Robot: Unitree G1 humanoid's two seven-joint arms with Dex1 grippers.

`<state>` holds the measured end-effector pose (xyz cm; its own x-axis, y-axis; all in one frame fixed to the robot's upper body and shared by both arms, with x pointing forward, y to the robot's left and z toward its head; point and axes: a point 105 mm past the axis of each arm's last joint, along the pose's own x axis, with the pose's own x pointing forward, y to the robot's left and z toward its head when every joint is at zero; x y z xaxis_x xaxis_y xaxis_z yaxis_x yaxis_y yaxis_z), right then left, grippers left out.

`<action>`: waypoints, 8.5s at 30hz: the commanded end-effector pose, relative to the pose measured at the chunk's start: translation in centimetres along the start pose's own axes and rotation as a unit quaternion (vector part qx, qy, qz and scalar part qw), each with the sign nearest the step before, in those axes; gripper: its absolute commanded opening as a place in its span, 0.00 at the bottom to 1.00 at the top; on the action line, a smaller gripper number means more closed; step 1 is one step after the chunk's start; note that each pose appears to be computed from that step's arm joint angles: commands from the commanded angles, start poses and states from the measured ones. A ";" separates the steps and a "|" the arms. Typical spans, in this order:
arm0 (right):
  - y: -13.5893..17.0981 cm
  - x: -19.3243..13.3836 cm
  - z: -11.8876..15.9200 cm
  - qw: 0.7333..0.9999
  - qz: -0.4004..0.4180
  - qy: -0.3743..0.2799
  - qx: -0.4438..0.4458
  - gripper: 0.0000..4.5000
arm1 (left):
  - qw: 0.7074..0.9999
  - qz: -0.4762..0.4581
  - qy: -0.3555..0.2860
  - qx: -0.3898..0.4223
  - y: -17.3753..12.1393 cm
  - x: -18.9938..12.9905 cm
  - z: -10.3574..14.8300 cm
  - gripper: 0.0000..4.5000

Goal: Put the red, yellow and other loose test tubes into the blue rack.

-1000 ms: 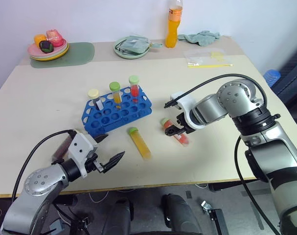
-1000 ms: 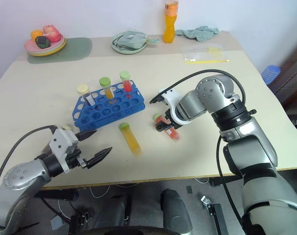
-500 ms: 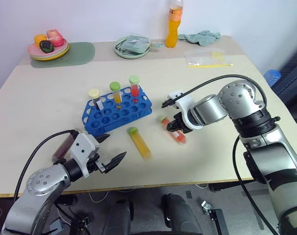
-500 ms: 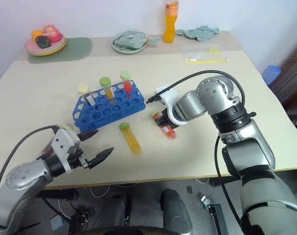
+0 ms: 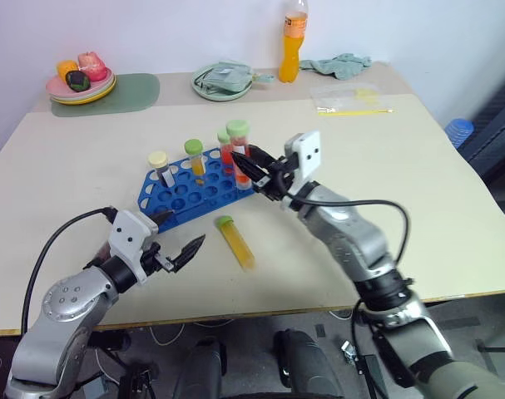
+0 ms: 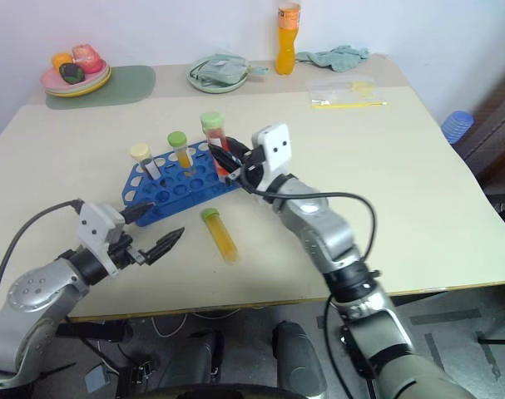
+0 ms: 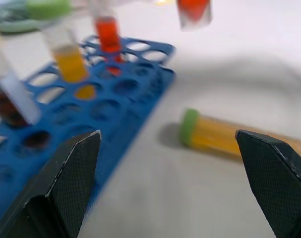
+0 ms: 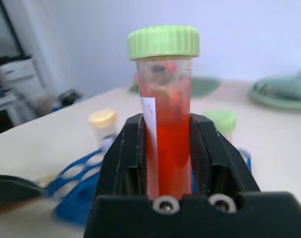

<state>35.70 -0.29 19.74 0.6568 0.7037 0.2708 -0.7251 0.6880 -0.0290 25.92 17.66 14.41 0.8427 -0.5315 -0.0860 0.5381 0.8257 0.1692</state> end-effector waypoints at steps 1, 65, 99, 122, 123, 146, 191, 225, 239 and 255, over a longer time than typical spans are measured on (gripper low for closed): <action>-0.6 1.3 1.1 0.998 -0.019 -0.049 -0.020 0.21 | 1.000 0.003 -0.018 0.005 -0.2 -0.2 1.6 1.00; 3.3 -5.6 -2.2 0.856 0.107 0.495 0.105 0.81 | 0.999 0.004 0.041 0.023 2.0 -2.8 -2.5 1.00; 6.1 -3.3 -2.7 0.818 0.016 0.545 0.185 0.19 | 0.999 0.023 0.046 0.011 1.2 -4.4 -4.0 1.00; 7.0 3.8 1.6 0.991 0.113 -0.053 -0.037 0.19 | 0.997 0.064 -0.033 -0.018 2.1 -3.6 -0.7 1.00; 6.9 4.2 1.1 0.993 0.101 -0.050 -0.040 0.19 | 0.997 0.063 -0.034 -0.017 2.0 -3.6 -0.5 1.00; 4.1 3.8 -4.2 0.998 0.034 -0.009 -0.046 0.19 | 0.999 0.042 -0.031 -0.010 0.3 -1.7 2.4 1.00; 6.0 -3.0 3.1 0.948 0.284 0.000 -0.142 0.91 | 0.890 0.093 0.436 -0.091 9.8 -4.9 -0.7 1.00; 1.4 -7.1 -1.5 0.974 0.179 0.107 -0.091 0.92 | 0.987 0.084 -0.080 0.115 4.6 -2.7 10.3 0.16; 0.4 -7.1 -3.1 0.977 0.141 0.119 -0.104 0.92 | 0.945 0.252 -0.194 0.074 1.4 3.9 5.0 0.16; 0.9 -7.5 -3.2 0.979 0.135 0.119 -0.098 0.92 | 0.960 0.227 -0.145 0.074 0.8 5.7 3.0 0.16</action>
<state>31.25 -4.76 13.54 0.5070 0.8608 -0.0437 -0.8419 0.4838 -0.2391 31.44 14.77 16.13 0.9461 -0.1677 0.2771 0.0940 0.9608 0.2607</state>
